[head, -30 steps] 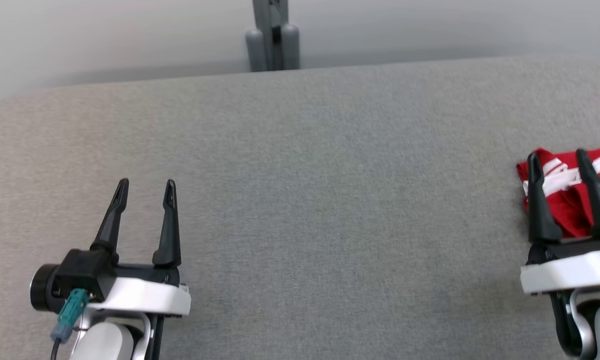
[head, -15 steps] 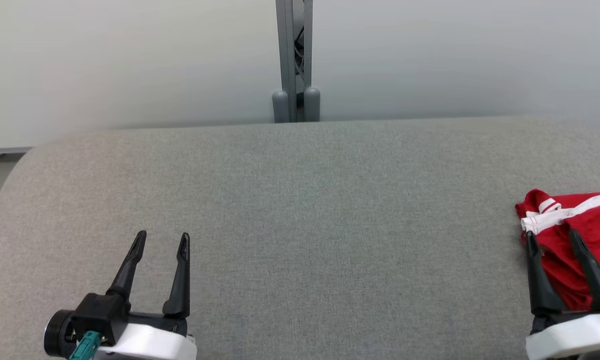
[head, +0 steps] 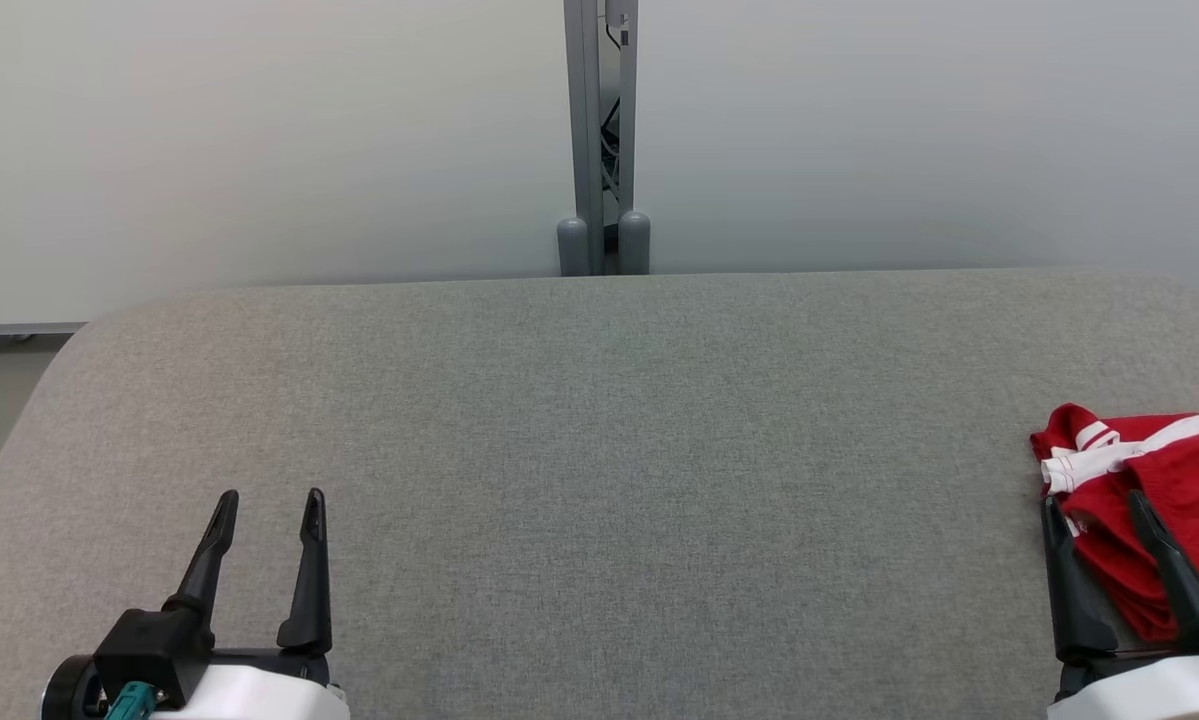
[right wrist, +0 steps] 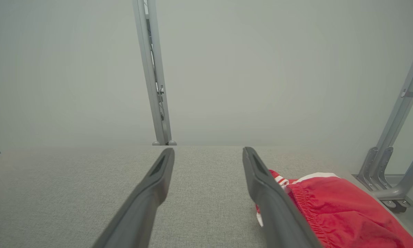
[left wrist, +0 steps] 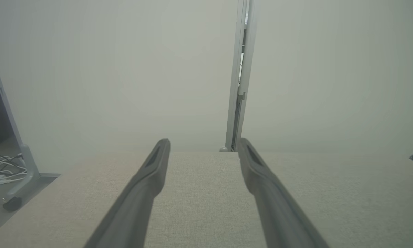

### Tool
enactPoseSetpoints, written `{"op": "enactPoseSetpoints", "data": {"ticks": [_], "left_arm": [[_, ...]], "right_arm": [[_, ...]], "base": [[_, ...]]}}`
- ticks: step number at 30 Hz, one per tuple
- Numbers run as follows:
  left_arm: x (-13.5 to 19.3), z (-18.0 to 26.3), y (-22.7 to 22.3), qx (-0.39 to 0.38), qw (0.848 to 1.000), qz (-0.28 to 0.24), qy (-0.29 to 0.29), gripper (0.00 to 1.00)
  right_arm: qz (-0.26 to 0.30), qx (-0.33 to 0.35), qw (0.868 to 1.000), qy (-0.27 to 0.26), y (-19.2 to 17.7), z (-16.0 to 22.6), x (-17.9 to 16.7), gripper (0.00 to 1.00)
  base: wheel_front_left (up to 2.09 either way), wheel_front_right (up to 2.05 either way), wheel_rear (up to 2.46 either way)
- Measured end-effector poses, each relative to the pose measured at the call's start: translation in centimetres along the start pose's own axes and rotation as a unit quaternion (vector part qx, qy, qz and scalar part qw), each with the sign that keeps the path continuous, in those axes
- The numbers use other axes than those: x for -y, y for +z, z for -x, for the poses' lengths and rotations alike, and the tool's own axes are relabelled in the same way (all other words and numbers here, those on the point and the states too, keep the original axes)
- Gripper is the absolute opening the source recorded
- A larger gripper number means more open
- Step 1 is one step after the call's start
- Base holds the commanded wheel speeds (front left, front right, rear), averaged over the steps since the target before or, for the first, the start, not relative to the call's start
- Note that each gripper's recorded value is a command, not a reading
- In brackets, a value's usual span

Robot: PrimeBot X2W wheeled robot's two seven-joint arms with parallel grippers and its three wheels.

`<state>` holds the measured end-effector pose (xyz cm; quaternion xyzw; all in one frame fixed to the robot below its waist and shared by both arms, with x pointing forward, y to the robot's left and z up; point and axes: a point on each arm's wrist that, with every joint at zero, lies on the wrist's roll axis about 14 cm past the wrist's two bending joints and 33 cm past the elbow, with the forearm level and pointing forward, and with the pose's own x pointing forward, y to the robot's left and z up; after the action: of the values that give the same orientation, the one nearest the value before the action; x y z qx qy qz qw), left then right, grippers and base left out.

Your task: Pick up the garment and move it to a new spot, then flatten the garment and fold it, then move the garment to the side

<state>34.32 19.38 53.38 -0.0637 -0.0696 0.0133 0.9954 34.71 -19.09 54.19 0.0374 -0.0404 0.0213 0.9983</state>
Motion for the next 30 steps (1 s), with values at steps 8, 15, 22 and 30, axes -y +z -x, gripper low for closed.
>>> {"op": "enactPoseSetpoints", "data": {"ticks": [8, 15, 22, 30], "left_arm": [[0.4, 0.6, -0.5, -0.006, 1.000, -0.009, -0.006, 1.00], [0.5, 0.6, -1.0, -0.013, 1.000, -0.011, -0.010, 1.00], [0.5, 0.5, -1.2, -0.018, 1.000, -0.014, -0.010, 1.00], [0.4, 0.6, -1.4, -0.021, 1.000, -0.015, -0.008, 1.00]], "right_arm": [[0.006, 0.004, 1.000, 0.009, 0.4, 0.3, -0.6, 1.00], [0.005, 0.000, 1.000, 0.005, 0.2, 0.4, -0.3, 1.00], [0.006, -0.003, 1.000, 0.004, 0.2, 0.4, -0.2, 1.00], [0.005, -0.005, 1.000, 0.002, 0.0, 0.4, -0.1, 1.00]], "base": [[0.00, 0.00, 0.00], [0.00, 0.00, 0.00], [0.00, 0.00, 0.00], [0.00, 0.00, 0.00]]}}
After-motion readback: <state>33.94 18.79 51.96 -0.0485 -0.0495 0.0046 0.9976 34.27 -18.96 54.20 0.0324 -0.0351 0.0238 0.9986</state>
